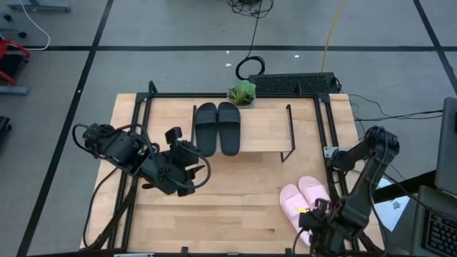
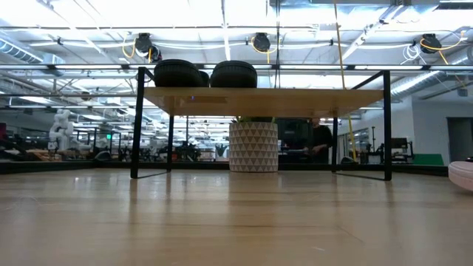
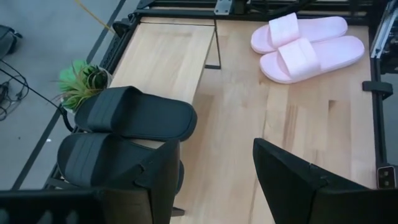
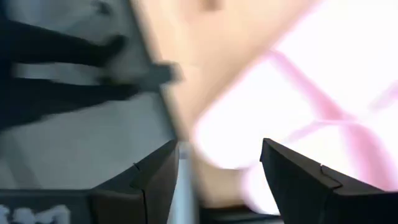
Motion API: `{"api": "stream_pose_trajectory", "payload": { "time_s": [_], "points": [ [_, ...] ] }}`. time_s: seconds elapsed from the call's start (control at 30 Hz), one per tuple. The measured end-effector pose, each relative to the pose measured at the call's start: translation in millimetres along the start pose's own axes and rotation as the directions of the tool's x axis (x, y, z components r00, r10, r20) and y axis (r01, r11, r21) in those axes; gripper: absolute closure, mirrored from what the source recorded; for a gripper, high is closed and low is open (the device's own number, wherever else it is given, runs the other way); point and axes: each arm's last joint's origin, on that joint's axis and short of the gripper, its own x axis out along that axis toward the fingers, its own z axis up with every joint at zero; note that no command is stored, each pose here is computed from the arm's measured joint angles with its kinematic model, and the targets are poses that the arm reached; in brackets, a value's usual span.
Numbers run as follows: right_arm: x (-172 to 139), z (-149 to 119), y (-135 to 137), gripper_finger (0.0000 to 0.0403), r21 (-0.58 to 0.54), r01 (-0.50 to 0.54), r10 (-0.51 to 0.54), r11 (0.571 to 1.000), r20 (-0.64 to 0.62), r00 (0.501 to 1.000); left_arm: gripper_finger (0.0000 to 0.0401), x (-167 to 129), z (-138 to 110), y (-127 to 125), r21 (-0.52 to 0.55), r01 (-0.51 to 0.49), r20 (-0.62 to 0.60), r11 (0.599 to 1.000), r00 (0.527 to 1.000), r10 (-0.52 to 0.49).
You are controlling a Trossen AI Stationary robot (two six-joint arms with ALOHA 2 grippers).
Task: Pick and place slides into the shelf
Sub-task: Put the left pink slipper on the shelf
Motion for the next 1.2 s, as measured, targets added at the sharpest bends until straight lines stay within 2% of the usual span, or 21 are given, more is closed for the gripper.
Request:
{"api": "stream_pose_trajectory", "payload": {
  "time_s": [0.13, 0.27, 0.47, 0.67, 0.83, 1.03, 1.2],
  "points": [
    [0, -9, -14, 0.0184, -0.098, 0.19, -0.185, 0.977, 0.059, 0.981, 0.0196, 0, 0, 0, -0.034, -0.008, 0.006, 0.999, 1.0, 0.009],
    [-2, -16, -18, 0.0184, -0.203, 0.284, -0.256, 0.937, 0.154, 0.955, 0.0196, 0, 1, 0, -0.066, -0.021, 0.015, 0.998, 1.0, 0.022],
    [8, -28, -21, 0.0184, -0.392, 0.313, -0.275, 0.865, 0.151, 0.949, 0.0196, 0, 1, 0, -0.116, -0.021, 0.016, 0.993, 1.0, 0.023],
    [25, -33, -23, 0.0184, -0.495, 0.294, -0.251, 0.818, 0.152, 0.956, 0.0197, 0, 1, 0, -0.15, -0.02, 0.016, 0.988, 1.0, 0.023],
    [37, -33, -27, 0.0184, -0.522, 0.304, -0.253, 0.797, 0.169, 0.953, 0.0197, 0, 1, 0, -0.154, -0.02, 0.016, 0.988, 1.0, 0.023],
    [53, -31, -33, 0.0184, -0.512, 0.303, -0.241, 0.804, 0.185, 0.953, 0.0197, 0, 1, 1, -0.156, -0.028, 0.021, 0.987, 0.999, 0.032],
    [61, -25, -42, 0.0184, -0.493, 0.347, -0.282, 0.798, 0.203, 0.938, 0.0197, 0, 1, 1, -0.161, -0.029, 0.021, 0.987, 0.999, 0.033]
  ]
}}
